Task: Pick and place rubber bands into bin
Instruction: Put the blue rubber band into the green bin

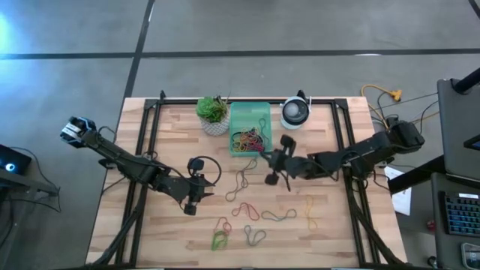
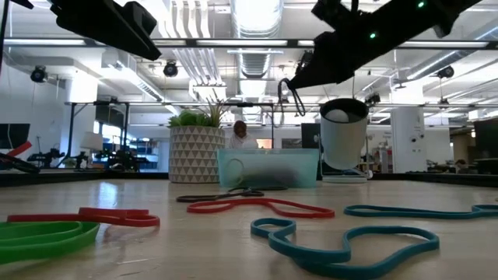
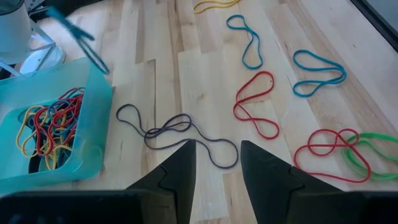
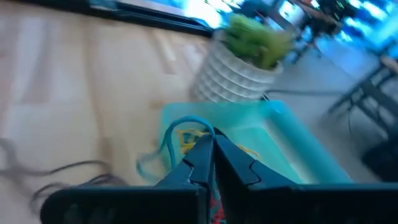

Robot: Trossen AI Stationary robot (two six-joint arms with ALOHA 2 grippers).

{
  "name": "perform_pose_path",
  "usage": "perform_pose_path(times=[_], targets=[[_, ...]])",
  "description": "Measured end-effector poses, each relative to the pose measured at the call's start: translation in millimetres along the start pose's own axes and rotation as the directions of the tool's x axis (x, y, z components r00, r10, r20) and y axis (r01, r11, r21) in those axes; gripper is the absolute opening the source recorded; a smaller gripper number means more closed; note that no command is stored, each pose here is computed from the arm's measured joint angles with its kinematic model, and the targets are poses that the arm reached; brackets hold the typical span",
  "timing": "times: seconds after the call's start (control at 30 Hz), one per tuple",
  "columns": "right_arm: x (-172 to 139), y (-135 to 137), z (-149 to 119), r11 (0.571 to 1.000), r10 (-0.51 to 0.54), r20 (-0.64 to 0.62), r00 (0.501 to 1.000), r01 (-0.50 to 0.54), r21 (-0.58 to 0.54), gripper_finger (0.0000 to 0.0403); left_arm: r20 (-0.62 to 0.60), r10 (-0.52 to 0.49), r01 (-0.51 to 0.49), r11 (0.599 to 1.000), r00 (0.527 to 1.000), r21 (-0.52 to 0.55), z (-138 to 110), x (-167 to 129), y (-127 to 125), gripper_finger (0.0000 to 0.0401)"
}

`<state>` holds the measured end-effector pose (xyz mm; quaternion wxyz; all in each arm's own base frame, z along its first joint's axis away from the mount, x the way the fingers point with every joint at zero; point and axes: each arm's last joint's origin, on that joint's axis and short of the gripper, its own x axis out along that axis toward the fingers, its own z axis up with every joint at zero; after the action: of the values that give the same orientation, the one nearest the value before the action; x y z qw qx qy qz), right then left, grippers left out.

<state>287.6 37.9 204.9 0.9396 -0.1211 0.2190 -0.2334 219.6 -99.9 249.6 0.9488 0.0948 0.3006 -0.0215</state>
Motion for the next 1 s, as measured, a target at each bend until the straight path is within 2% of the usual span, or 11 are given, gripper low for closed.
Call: perform_pose_path(times=[0.17,0.4,0.7,0.83,1.0], targets=[[17,-21,-5,0.988,-0.08,-0.042,0.996,0.085,0.126,0.0009,0.0,0.0,0.0,1.0,1.0,0.0,0,0,0,0.0112],[40,-42,-17,0.969,-0.142,-0.108,0.984,0.16,0.186,0.0009,-0.003,0.0,0.0,1.0,1.0,0.003,0,1,0,0.0112],[58,-62,-28,0.932,-0.075,-0.153,0.985,0.123,0.34,0.0009,-0.005,0.0,0.0,1.0,1.0,0.006,-1,1,0,0.0112],[63,-66,-31,0.931,-0.023,-0.165,0.986,0.081,0.355,0.0019,-0.005,0.0,0.0,1.0,1.0,0.007,-1,1,0,0.0112],[64,-66,-34,0.933,-0.019,-0.177,0.984,0.081,0.351,0.0053,-0.005,0.0,0.0,1.0,1.0,0.007,-1,1,0,0.0112]])
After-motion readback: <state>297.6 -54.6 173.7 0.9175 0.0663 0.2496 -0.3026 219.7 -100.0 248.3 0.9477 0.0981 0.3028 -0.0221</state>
